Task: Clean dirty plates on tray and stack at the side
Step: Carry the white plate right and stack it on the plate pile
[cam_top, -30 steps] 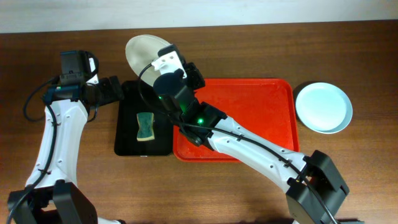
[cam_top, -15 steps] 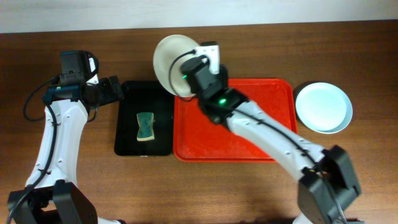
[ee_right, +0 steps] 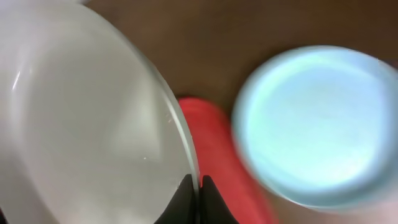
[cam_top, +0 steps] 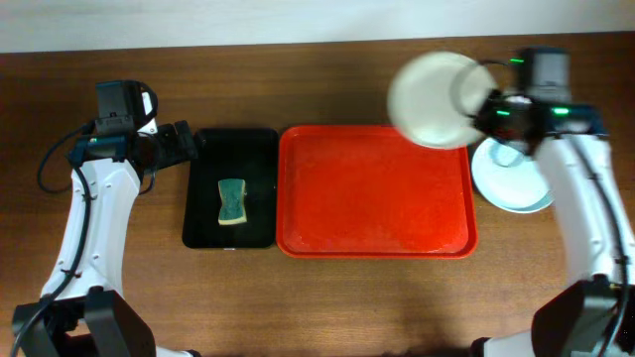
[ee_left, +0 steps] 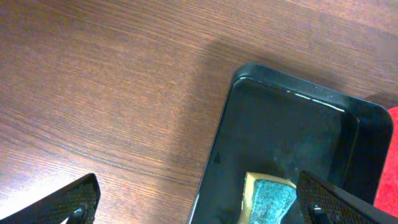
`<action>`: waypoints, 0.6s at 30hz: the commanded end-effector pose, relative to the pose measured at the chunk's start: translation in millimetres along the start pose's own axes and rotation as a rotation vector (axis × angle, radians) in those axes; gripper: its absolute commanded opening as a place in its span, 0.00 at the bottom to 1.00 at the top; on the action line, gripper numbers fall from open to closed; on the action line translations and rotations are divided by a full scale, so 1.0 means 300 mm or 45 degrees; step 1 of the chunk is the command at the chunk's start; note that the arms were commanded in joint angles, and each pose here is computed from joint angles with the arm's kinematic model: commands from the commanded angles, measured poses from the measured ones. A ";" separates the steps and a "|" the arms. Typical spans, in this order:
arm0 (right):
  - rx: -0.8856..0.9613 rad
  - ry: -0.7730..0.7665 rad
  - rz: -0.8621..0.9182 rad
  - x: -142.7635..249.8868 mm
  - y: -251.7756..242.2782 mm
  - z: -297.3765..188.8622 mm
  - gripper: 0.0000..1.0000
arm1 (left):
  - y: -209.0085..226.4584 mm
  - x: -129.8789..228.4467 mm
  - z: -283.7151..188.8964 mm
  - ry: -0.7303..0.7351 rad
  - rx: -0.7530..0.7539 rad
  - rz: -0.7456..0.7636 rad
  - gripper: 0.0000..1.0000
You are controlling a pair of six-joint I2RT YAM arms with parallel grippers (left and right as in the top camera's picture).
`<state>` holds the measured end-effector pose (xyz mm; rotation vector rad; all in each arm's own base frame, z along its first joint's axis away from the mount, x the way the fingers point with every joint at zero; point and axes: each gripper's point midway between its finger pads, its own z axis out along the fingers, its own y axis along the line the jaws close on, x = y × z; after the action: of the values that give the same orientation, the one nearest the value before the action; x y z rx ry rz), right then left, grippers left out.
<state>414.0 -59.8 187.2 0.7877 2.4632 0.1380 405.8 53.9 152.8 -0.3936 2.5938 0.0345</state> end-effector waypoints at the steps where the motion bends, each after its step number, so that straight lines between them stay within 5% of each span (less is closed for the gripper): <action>1: 0.094 -0.009 0.207 -0.078 -0.259 -0.050 0.04 | 0.004 -0.016 -0.012 -0.019 -0.007 0.000 0.99; 8: 0.305 0.032 0.544 -0.058 -0.708 -0.118 0.04 | 0.004 -0.015 -0.012 -0.018 -0.007 0.000 0.99; 18: 0.219 0.271 0.510 0.119 -0.642 0.114 0.04 | 0.004 -0.016 -0.012 -0.019 -0.007 0.000 0.99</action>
<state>302.5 -222.7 114.7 1.4489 2.4224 0.1061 405.7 53.8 152.7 -0.3935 2.5942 0.0340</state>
